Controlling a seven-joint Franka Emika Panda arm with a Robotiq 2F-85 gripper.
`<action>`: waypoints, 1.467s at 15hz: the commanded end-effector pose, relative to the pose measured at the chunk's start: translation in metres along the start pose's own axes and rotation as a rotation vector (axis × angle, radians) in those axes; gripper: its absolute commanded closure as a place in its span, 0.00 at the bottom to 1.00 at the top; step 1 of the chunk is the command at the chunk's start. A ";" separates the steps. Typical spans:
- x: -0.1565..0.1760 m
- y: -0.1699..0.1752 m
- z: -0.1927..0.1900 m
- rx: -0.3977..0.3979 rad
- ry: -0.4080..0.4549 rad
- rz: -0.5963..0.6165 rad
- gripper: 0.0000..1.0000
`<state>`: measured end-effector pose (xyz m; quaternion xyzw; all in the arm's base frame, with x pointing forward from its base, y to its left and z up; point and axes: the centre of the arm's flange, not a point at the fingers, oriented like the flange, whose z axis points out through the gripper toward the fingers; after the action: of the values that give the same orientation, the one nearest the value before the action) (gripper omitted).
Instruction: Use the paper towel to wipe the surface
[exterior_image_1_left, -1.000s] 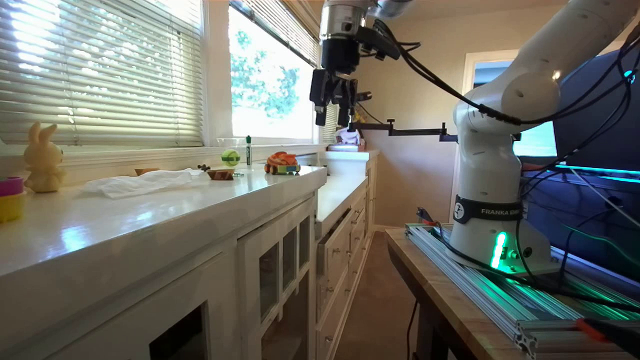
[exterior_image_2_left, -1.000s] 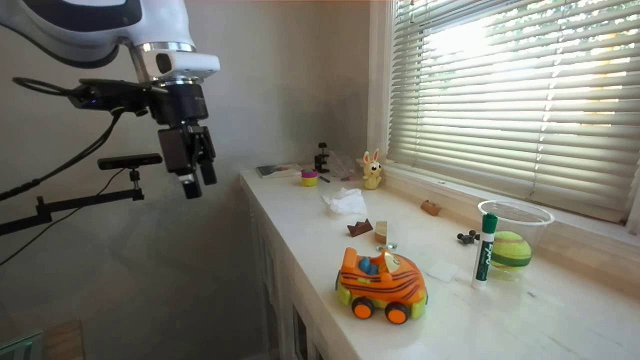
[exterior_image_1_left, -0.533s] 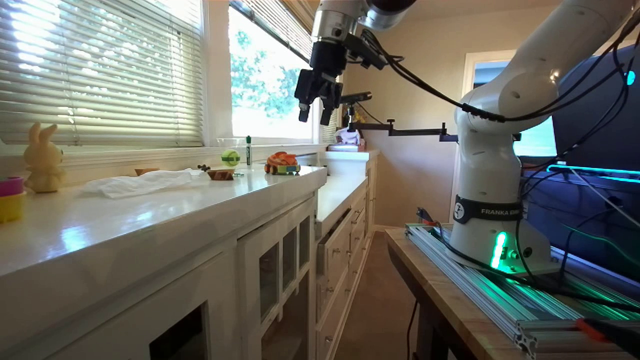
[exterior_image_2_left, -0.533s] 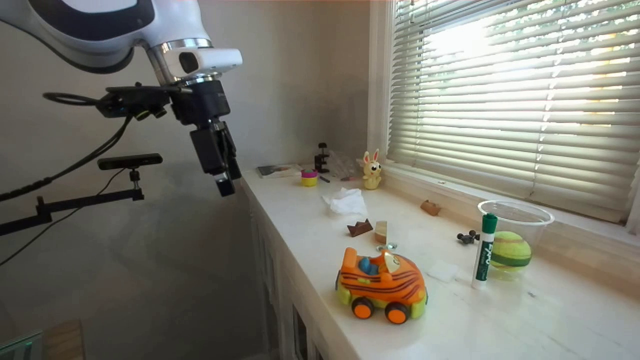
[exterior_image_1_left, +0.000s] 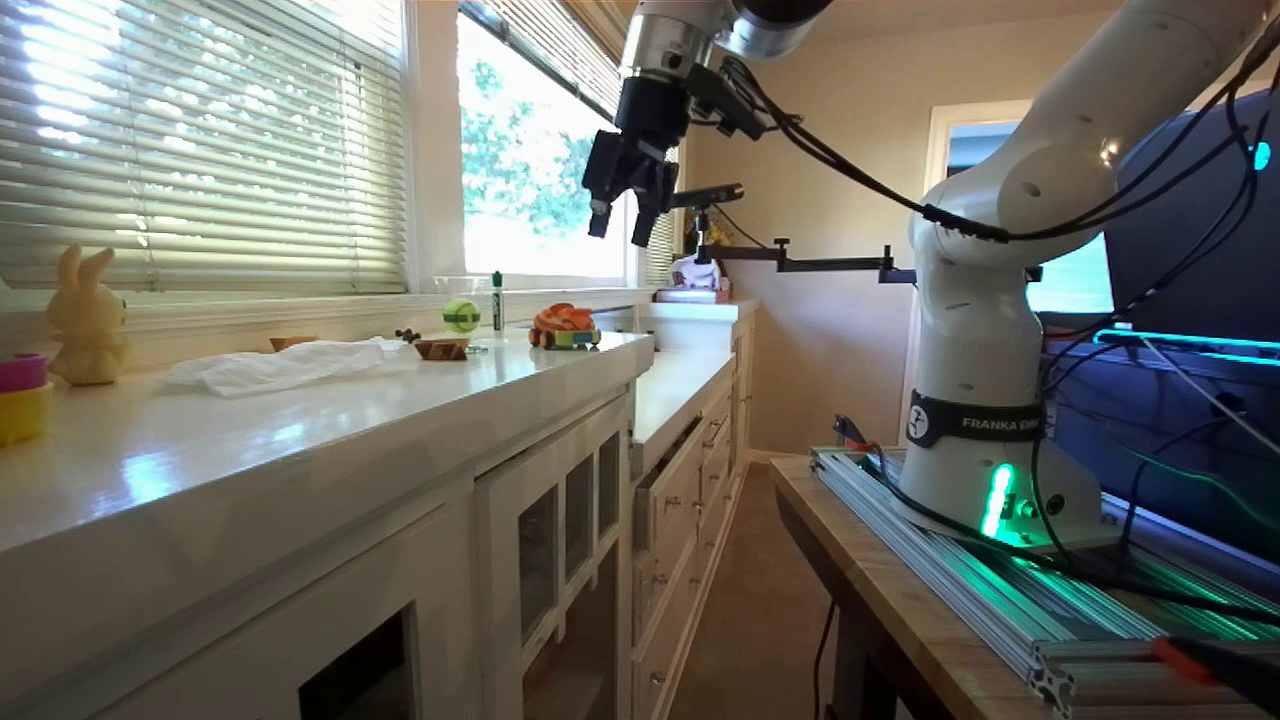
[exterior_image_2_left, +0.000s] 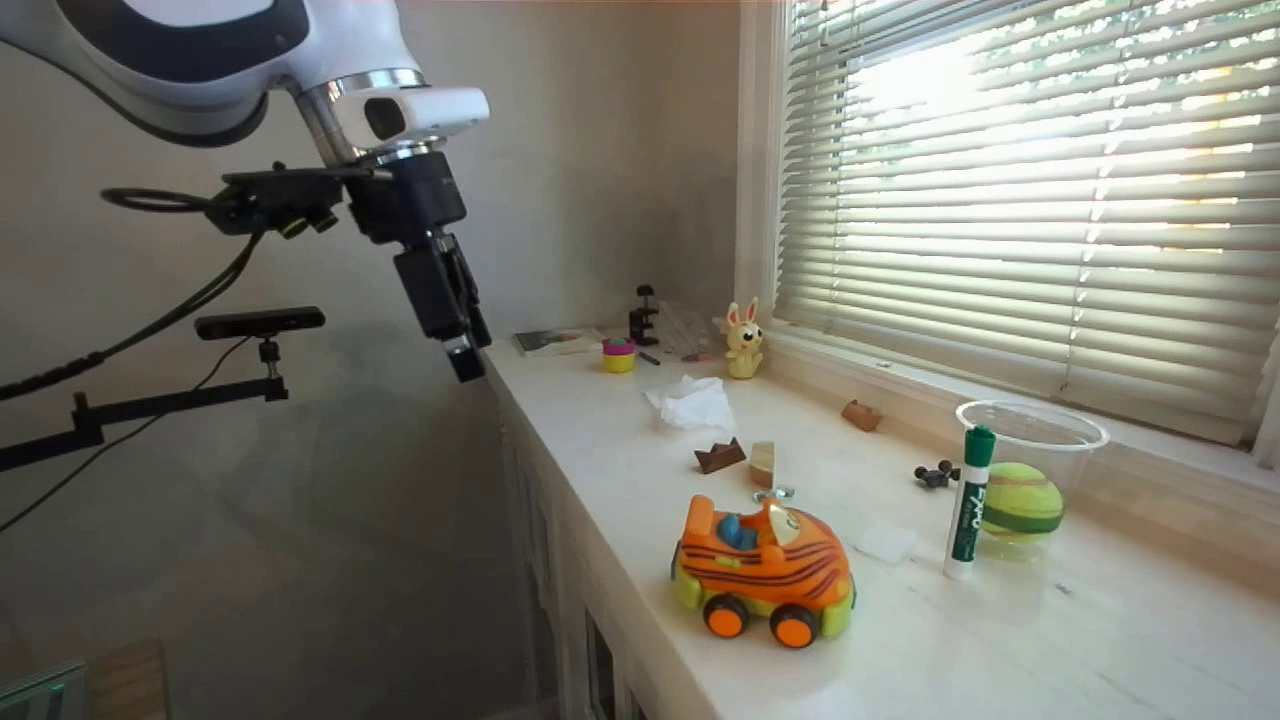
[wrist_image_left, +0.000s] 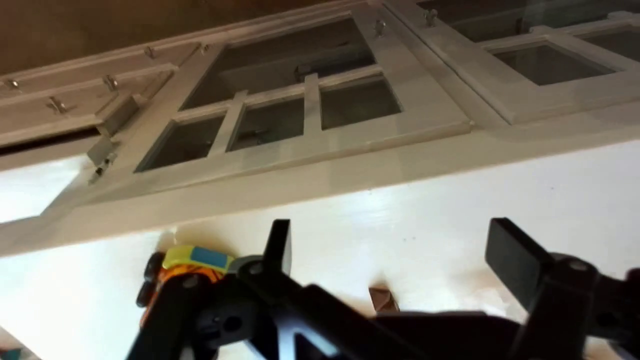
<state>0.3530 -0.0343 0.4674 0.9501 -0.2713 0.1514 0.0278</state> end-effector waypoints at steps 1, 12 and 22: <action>0.032 0.011 -0.002 0.104 0.128 -0.078 0.00; 0.148 -0.002 0.002 0.497 0.222 -0.150 0.00; 0.149 -0.027 0.030 0.493 0.008 -0.188 0.00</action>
<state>0.4960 -0.0909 0.4849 0.9487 -0.1367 0.2132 -0.1893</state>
